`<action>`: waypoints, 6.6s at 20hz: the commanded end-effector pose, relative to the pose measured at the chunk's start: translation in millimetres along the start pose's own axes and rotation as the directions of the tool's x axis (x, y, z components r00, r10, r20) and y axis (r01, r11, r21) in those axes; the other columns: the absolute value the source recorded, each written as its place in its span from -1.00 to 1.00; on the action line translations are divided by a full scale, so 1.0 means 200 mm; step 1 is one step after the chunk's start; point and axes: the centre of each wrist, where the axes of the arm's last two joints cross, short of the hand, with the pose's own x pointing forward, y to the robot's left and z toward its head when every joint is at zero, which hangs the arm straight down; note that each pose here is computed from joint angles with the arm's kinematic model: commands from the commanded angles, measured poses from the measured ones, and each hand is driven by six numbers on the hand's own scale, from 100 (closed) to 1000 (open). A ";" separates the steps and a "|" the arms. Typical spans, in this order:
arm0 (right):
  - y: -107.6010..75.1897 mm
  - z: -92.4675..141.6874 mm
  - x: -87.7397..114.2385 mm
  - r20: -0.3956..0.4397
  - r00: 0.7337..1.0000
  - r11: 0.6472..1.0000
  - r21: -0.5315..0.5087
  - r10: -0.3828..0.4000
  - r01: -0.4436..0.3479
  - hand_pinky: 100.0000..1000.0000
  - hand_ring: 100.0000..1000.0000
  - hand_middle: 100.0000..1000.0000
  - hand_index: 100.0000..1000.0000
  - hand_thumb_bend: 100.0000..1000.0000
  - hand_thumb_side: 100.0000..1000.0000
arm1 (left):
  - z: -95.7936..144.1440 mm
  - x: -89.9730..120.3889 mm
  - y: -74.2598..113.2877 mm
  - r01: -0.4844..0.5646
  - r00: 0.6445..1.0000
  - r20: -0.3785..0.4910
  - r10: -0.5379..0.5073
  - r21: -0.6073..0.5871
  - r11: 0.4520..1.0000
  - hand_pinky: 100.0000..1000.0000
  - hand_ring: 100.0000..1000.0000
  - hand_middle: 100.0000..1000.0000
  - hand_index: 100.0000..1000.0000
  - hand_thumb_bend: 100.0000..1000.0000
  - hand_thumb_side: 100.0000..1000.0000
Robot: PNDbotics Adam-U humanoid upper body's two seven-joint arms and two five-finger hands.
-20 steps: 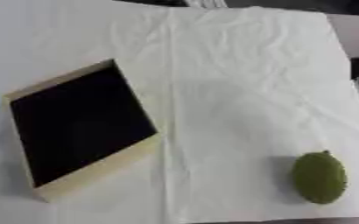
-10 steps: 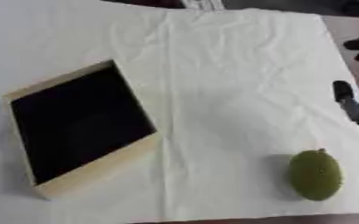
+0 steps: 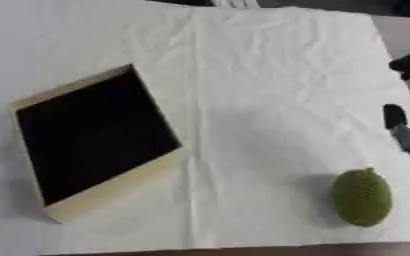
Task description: Pick up objects on the table and place them in the box.
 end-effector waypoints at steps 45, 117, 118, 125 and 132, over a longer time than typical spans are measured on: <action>0.12 0.21 -0.03 0.286 0.957 0.991 0.106 0.044 -0.077 0.54 0.38 0.53 0.70 -1.00 0.58 | -0.03 0.04 0.00 0.005 0.999 0.036 -0.004 -0.030 1.000 -0.11 -0.06 0.11 0.34 -0.68 0.08; 0.19 0.32 -0.16 0.191 0.962 0.872 0.482 -0.198 0.084 0.13 -0.07 0.04 0.36 -0.26 -0.72 | -0.03 0.04 -0.01 -0.006 0.999 0.033 0.007 -0.033 0.999 -0.12 -0.06 0.12 0.32 -0.68 0.08; 0.19 0.32 -0.16 0.189 0.961 0.873 0.480 -0.200 0.088 0.13 -0.07 0.04 0.36 -0.26 -0.72 | -0.03 0.04 -0.01 -0.006 0.999 0.033 0.007 -0.032 0.999 -0.12 -0.06 0.12 0.32 -0.68 0.08; 0.20 0.34 -0.16 0.162 0.963 0.873 0.474 -0.216 0.116 0.11 -0.09 0.02 0.35 -0.60 -0.56 | -0.03 0.04 -0.01 -0.005 0.999 0.033 0.006 -0.031 1.000 -0.12 -0.06 0.11 0.32 -0.69 0.08; 0.21 0.34 -0.15 0.122 0.965 0.872 0.466 -0.231 0.150 0.11 -0.08 0.04 0.36 -1.00 -0.46 | -0.03 0.04 -0.01 -0.005 0.999 0.032 0.006 -0.027 1.000 -0.13 -0.07 0.10 0.31 -0.69 0.08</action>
